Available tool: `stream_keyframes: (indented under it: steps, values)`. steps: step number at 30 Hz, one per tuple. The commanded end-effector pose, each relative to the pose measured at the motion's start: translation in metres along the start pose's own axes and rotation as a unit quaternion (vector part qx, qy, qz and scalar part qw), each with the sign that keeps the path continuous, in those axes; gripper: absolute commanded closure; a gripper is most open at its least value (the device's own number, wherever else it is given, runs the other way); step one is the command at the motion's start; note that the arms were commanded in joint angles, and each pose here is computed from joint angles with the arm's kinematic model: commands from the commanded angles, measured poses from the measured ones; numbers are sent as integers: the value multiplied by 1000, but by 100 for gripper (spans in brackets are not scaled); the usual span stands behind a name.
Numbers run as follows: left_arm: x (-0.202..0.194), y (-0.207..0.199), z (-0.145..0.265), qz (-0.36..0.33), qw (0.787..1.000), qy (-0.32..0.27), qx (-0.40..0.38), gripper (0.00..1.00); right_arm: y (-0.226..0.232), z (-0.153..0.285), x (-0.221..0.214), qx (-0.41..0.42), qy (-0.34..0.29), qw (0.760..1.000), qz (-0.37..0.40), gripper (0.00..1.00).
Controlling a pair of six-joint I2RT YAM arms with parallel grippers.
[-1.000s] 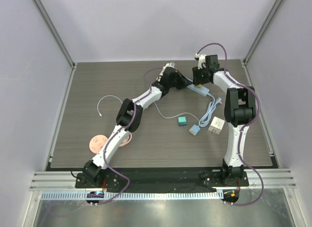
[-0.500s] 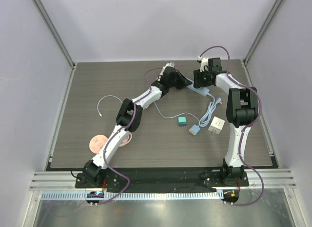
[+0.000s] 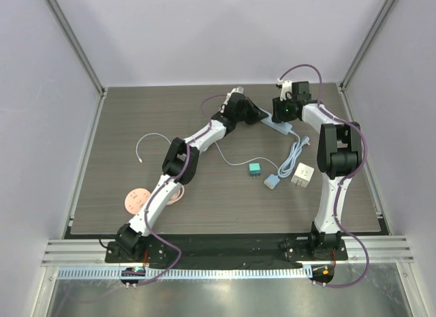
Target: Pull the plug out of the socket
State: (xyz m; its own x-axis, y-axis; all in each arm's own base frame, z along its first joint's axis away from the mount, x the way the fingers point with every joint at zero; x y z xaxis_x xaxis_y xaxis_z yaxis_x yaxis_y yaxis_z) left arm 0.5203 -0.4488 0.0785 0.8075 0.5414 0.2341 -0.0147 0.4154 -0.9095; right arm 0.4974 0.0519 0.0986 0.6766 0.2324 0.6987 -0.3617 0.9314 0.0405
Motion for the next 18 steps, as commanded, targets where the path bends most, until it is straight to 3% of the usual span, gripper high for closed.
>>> stream_keyframes:
  steps: [1, 8, 18]
  values:
    - [-11, 58, -1, 12, 994, 15, 111, 100, 3, 21, 33, -19, -71, 997, 9, 99]
    - [-17, 60, 0, 4, 992, 22, 122, 100, 17, 37, 45, -34, -162, 985, 42, 99]
    - [-24, 71, 0, 6, 990, 35, 134, 100, 20, 54, 49, -50, -230, 971, 53, 99]
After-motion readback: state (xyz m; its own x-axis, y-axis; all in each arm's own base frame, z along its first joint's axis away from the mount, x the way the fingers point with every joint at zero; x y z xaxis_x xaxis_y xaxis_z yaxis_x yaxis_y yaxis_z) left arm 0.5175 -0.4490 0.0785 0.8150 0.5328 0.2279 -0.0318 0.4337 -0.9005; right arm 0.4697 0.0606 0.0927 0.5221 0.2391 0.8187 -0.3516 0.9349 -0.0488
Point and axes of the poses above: each gripper's point midway between its finger pads, its own z axis back along the fingers, its own y axis along the line the jaws close on, x = y × z, the point moved 6 cm from there along z, back along the fingers, and after that the axes turned 2 degrees about z, right-handed, at the moved point
